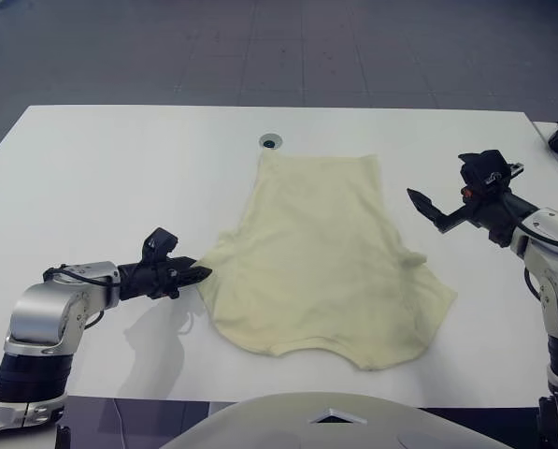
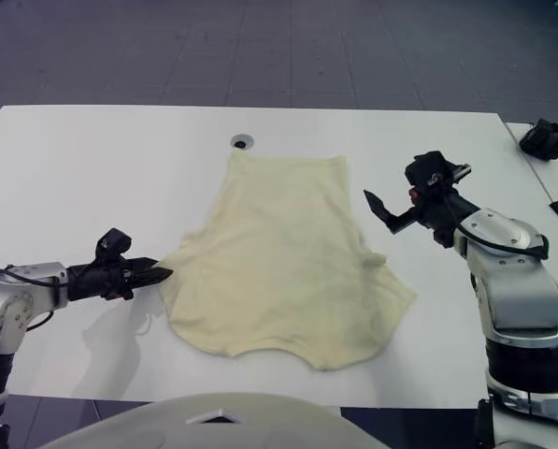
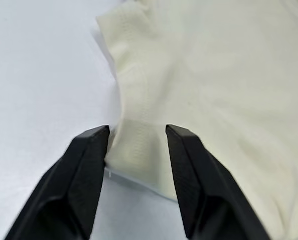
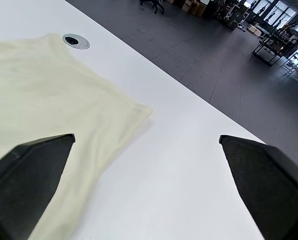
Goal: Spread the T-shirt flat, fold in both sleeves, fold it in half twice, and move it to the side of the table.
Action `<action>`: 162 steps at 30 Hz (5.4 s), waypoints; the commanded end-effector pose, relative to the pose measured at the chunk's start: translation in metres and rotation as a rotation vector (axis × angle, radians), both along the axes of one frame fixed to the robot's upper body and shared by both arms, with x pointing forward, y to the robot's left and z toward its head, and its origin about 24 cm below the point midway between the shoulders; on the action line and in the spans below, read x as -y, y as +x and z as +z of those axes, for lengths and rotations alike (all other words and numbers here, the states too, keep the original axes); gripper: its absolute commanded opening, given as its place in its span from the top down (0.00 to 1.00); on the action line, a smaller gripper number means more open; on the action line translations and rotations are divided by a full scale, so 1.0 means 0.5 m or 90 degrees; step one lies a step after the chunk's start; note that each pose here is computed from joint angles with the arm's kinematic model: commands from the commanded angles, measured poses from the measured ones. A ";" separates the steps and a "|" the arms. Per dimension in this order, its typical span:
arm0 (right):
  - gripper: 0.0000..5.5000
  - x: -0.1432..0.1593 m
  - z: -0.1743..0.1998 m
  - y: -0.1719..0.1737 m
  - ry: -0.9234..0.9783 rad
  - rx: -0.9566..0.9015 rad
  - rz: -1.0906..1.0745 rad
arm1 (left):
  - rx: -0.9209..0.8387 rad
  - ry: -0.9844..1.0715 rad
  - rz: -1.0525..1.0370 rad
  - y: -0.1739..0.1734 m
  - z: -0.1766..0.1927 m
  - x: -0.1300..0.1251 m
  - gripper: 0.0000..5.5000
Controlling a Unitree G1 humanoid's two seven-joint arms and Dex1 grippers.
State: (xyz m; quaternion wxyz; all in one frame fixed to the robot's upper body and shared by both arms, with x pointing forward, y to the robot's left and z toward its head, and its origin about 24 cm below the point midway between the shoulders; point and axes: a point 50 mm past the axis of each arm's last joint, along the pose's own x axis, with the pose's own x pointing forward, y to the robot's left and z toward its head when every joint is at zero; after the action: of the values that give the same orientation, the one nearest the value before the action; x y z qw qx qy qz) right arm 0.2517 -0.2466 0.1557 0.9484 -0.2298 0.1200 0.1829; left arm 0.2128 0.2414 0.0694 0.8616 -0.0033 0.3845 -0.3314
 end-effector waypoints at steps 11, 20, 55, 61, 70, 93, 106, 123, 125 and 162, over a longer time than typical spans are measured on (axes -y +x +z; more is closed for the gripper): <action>0.02 0.010 0.002 0.009 -0.023 0.013 -0.008 | 0.026 0.089 0.088 0.037 -0.010 -0.065 1.00; 0.02 0.012 0.000 0.012 -0.029 0.014 -0.007 | 0.072 0.099 0.088 0.055 0.040 -0.087 1.00; 0.02 -0.021 -0.033 -0.059 0.143 -0.133 -0.010 | 0.154 -0.107 -0.007 0.072 0.135 0.099 0.59; 0.02 -0.014 -0.070 -0.169 0.222 -0.443 0.015 | 0.241 -0.056 0.209 0.070 0.128 0.066 0.41; 0.10 0.005 -0.109 -0.205 0.202 -0.584 -0.028 | 0.221 -0.071 0.234 0.041 0.111 0.088 0.14; 0.78 -0.032 -0.144 -0.204 0.194 -0.583 0.000 | 0.161 -0.049 0.230 0.046 0.080 0.080 0.02; 1.00 0.010 -0.133 -0.153 0.139 -0.492 -0.061 | 0.166 -0.023 0.251 0.049 0.085 0.055 0.02; 1.00 -0.087 -0.049 -0.125 0.140 -0.421 0.120 | 0.156 -0.027 0.240 0.045 0.071 0.067 0.02; 1.00 -0.110 -0.056 -0.119 0.148 -0.426 0.142 | 0.156 -0.029 0.235 0.048 0.069 0.072 0.02; 0.05 -0.040 -0.157 -0.245 -0.275 -0.281 0.476 | 0.224 0.318 -0.530 -0.131 -0.026 0.014 0.02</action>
State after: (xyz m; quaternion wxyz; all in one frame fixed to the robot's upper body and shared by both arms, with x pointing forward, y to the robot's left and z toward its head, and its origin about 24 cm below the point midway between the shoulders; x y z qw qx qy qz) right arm 0.1287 -0.2309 0.0859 0.7005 -0.3800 0.2810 0.5347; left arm 0.1652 0.2389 0.0816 0.7098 0.4075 0.2344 -0.5246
